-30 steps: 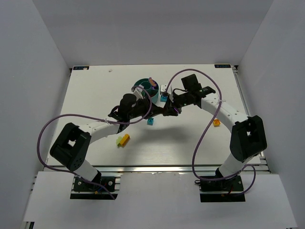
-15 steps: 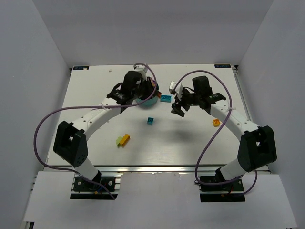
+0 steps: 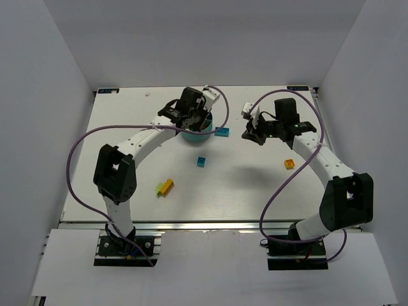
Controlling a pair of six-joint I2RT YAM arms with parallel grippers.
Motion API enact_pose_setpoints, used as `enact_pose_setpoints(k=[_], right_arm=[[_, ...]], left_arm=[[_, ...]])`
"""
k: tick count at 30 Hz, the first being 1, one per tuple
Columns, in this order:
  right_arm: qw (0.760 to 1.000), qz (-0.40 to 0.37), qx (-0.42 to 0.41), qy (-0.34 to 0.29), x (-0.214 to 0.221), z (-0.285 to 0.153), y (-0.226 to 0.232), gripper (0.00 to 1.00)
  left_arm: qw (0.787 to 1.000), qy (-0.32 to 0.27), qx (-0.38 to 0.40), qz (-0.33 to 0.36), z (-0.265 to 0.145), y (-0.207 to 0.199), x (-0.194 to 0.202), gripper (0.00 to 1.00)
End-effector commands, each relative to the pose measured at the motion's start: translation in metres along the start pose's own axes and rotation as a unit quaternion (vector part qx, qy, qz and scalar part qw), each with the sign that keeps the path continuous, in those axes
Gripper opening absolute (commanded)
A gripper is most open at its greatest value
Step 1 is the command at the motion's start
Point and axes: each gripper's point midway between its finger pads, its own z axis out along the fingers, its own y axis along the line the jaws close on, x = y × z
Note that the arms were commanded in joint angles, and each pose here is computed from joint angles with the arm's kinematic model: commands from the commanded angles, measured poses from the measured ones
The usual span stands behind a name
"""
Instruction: Sort the legos into containers by color
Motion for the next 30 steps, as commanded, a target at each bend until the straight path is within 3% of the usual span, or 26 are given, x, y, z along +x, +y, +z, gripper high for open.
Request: enact_pose_setpoints(k=[1,8,12,15,16,17,20,25,28,29,30], right_arm=[[1.0,-0.007,0.002,-0.026,-0.015,-0.009,0.0,0.0],[1.0,0.002,0.002,-0.026,-0.012,-0.012,-0.003,0.0],[1.0,0.006,0.002,-0.022,-0.009,-0.012,-0.003,0.01],[1.0,0.006,0.009,-0.018,-0.007,-0.013,-0.005,0.21],[1.0,0.007,0.016,-0.015,-0.006,-0.013,-0.008,0.26],[1.0,0.009,0.018,-0.015,-0.005,-0.014,-0.008,0.33],[0.999,0.015,0.032,-0.011,-0.003,-0.018,-0.013,0.44],[0.999,0.019,0.048,-0.005,0.002,-0.025,-0.018,0.54],[0.998,0.009,0.058,-0.003,0.003,-0.03,-0.019,0.65],[0.998,0.005,0.06,-0.002,0.003,-0.031,-0.019,0.88],[0.997,-0.009,0.071,-0.007,-0.001,-0.035,-0.022,0.89]], left_arm=[[0.996,-0.021,-0.025,0.08,-0.009,0.016,-0.019,0.01],[0.993,-0.015,-0.034,0.111,0.009,0.02,-0.012,0.04],[0.993,-0.016,-0.031,0.116,0.017,0.019,-0.007,0.15],[0.992,-0.011,-0.033,0.117,0.023,0.019,-0.004,0.25],[0.992,-0.01,-0.036,0.117,0.025,0.02,-0.004,0.35],[0.992,-0.01,-0.039,0.116,0.025,0.021,-0.005,0.38],[0.992,-0.013,-0.044,0.115,0.026,0.022,-0.008,0.47],[0.994,-0.021,-0.048,0.1,0.021,0.023,-0.016,0.53],[0.995,-0.043,-0.05,0.071,0.006,0.022,-0.034,0.53],[0.996,-0.051,-0.051,0.05,0.001,0.021,-0.039,0.52],[0.996,-0.067,-0.054,0.037,-0.014,0.022,-0.049,0.5]])
